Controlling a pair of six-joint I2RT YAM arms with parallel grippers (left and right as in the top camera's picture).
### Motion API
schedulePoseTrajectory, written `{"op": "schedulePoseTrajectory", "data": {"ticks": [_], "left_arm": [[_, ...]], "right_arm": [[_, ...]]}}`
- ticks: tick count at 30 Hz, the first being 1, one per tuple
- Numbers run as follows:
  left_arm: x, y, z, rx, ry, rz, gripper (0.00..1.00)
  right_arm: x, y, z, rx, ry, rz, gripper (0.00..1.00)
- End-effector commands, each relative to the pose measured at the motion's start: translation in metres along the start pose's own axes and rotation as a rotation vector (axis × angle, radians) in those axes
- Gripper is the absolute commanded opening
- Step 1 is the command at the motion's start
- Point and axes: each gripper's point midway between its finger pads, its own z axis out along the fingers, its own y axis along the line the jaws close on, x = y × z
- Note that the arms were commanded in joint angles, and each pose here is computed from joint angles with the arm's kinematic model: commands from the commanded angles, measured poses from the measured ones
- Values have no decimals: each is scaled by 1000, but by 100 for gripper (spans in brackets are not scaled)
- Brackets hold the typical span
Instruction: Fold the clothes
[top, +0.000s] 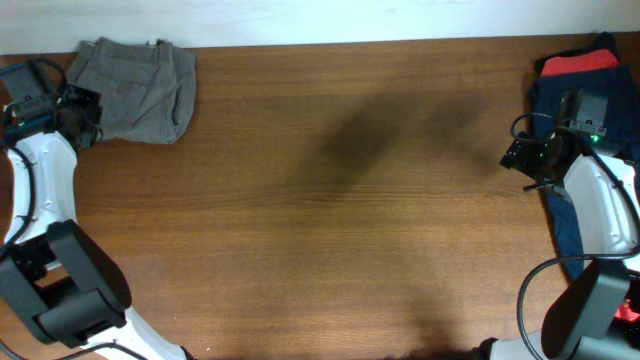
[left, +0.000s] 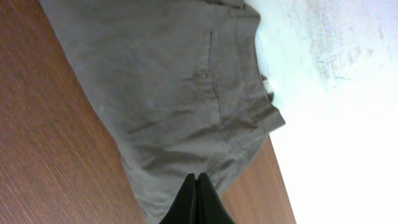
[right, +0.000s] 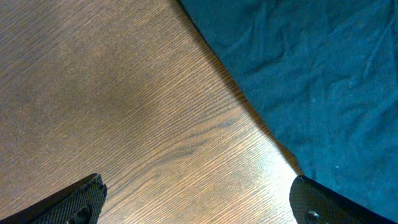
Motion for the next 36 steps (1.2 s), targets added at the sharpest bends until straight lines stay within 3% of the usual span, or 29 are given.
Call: {"op": "schedulePoseTrajectory", "data": {"ticks": [1, 8, 17, 26, 36], "left_arm": [[1, 11, 11, -89, -61, 67, 1], [31, 41, 56, -241, -55, 222, 0], [63, 45, 115, -216, -12, 591, 1], [65, 46, 119, -215, -10, 612, 0], [57, -8, 82, -67, -41, 614, 1]], "right_arm": [[1, -1, 1, 4, 4, -4, 99], [1, -1, 1, 4, 4, -4, 99], [1, -1, 1, 4, 4, -4, 99], [1, -1, 1, 4, 4, -4, 99], [1, -1, 1, 4, 4, -4, 99]]}}
